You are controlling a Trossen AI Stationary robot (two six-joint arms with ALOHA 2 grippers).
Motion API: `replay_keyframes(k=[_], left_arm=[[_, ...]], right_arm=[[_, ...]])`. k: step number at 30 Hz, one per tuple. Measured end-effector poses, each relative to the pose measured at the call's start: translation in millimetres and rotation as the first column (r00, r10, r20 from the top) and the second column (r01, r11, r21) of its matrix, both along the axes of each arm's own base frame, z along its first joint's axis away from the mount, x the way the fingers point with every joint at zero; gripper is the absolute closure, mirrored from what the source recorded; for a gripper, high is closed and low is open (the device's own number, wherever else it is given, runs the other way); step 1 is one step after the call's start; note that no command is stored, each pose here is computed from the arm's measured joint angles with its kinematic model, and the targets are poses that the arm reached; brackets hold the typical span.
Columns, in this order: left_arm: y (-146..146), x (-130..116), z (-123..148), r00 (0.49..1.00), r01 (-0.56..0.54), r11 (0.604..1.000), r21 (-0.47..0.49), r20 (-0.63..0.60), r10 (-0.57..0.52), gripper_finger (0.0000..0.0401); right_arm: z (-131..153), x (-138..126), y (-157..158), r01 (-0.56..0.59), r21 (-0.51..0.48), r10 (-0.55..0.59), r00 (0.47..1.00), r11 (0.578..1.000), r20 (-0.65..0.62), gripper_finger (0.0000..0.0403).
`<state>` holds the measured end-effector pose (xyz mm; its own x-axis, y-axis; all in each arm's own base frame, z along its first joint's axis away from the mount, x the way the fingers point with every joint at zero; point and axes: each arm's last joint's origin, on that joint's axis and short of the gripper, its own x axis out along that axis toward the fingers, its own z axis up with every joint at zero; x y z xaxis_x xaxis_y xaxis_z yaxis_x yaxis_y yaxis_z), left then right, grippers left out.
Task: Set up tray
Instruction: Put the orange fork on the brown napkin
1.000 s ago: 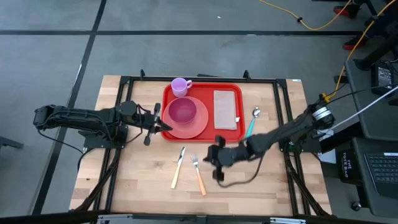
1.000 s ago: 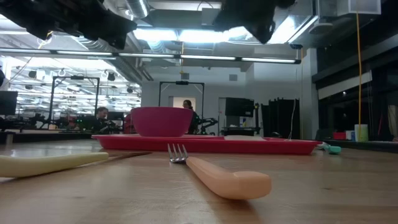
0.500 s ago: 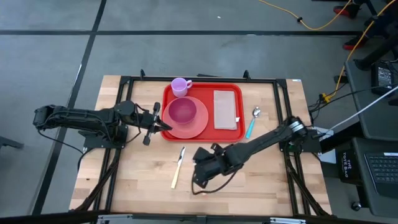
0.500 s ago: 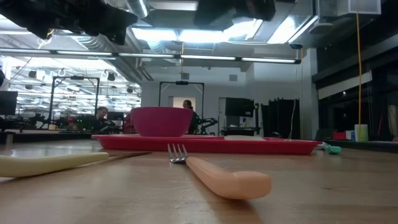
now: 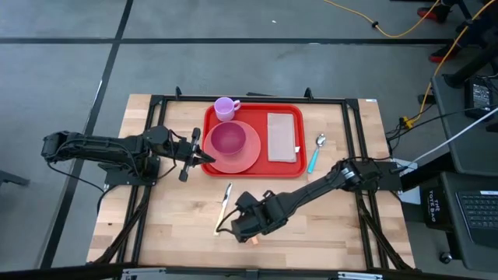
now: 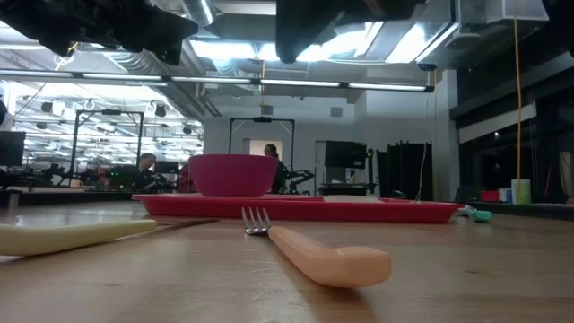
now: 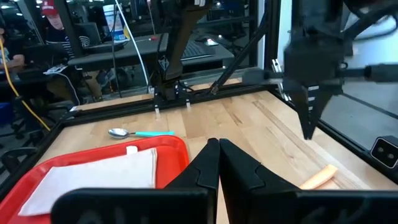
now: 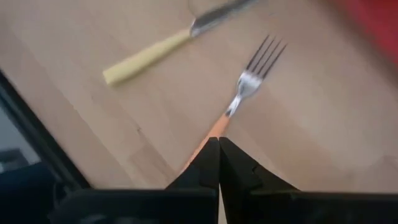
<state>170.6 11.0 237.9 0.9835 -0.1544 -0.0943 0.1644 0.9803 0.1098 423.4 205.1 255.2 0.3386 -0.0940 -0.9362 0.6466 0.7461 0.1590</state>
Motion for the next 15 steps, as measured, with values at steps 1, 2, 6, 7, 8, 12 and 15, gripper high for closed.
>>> replay_keyframes(k=[1,2,6,7,8,12,15], left_arm=[[0,0,0,1.000,0.000,1.000,0.000,0.000,0.000,0.0397],[0,0,0,1.000,0.000,1.000,-0.001,-0.001,0.000,0.0397],[0,0,0,1.000,0.000,1.000,-0.001,-0.001,0.000,0.0397],[0,0,0,1.000,0.000,1.000,-0.001,-0.001,0.000,0.0397],[0,0,0,1.000,0.000,1.000,-0.001,-0.001,0.000,0.0397],[0,0,0,1.000,0.000,1.000,-0.001,-0.001,0.000,0.0397],[0,0,0,1.000,0.000,1.000,-0.001,-0.001,0.000,0.0397]], right_arm=[[-3,1,3,-0.007,0.013,0.007,1.000,1.000,-0.009,0.0401],[-5,1,5,-0.014,0.026,0.015,1.000,1.000,-0.014,0.0401],[-10,0,11,-0.001,0.040,0.002,1.000,0.999,-0.025,0.0400],[-12,0,12,0.002,0.040,-0.001,1.000,0.999,-0.028,0.0398],[-13,0,13,0.008,0.042,-0.006,1.000,0.999,-0.029,0.0395],[-12,0,14,0.018,0.048,-0.017,1.000,0.999,-0.022,0.0379],[-12,0,14,0.016,0.049,-0.015,1.000,0.999,-0.020,0.0372]])
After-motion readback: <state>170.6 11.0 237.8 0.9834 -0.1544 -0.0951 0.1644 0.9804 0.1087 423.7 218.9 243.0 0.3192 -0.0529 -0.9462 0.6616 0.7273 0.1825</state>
